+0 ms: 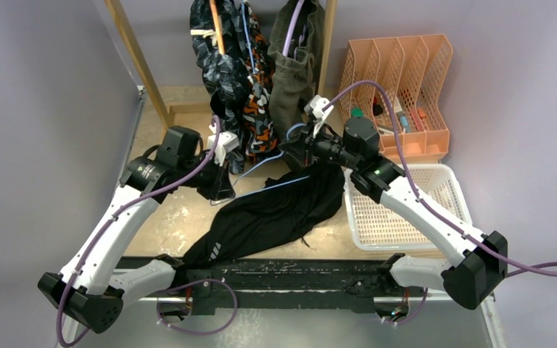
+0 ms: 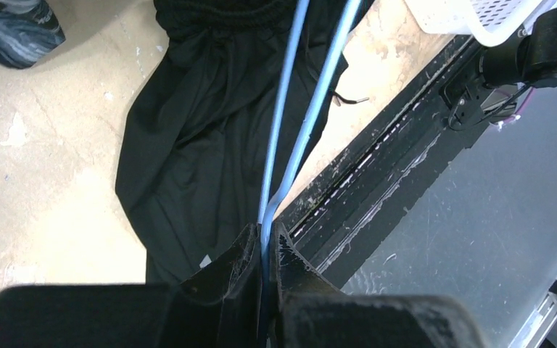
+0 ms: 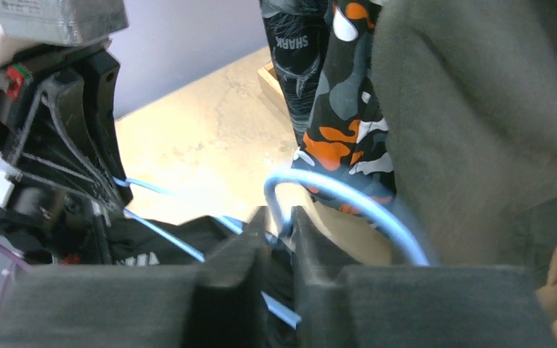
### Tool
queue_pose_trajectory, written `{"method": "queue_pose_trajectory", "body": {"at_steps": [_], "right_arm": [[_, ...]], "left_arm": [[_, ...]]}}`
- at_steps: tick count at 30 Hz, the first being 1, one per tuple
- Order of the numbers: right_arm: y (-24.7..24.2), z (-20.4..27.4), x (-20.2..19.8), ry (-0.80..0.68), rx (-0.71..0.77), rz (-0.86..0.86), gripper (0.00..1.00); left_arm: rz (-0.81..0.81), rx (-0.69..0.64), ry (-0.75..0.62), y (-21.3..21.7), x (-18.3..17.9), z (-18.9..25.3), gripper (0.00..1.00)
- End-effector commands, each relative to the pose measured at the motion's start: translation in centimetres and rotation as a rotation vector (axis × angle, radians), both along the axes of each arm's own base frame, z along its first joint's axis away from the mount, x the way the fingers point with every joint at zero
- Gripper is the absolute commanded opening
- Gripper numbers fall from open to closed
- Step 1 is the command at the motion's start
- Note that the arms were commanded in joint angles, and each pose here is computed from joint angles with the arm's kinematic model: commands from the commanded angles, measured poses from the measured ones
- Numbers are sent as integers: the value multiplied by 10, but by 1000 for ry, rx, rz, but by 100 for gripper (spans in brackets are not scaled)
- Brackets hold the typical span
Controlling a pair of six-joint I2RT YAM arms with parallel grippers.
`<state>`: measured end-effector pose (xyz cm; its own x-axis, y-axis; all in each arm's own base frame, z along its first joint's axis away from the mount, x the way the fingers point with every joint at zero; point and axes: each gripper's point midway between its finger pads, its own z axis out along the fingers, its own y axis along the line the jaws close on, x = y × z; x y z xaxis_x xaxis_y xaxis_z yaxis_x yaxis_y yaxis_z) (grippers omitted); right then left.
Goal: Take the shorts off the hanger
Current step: Remove the shorts from the clothes rod.
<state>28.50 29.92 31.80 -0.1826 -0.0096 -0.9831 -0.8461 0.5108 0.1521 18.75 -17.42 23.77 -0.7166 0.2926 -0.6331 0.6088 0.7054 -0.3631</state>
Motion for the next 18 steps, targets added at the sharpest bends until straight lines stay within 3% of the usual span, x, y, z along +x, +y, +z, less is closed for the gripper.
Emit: {"method": "queue_pose_trajectory", "body": {"at_steps": [1,4,5,9,13,18], "right_arm": [[-7,18,2,-23,53,-33,37],[-14,15,11,-3,47,-109,63],[-19,13,16,11,43,-157,67],[-49,-1,36,56,19,-374,73],[-62,-34,45,127,-18,-481,76],[-77,-105,59,360,-72,-688,77]], "left_arm": [[95,17,-34,14,3,19,0],[154,56,0,23,0,19,0],[163,67,14,26,-1,18,0],[177,72,27,29,-7,22,0],[176,39,7,28,-12,34,0],[163,23,9,27,-18,41,0]]}}
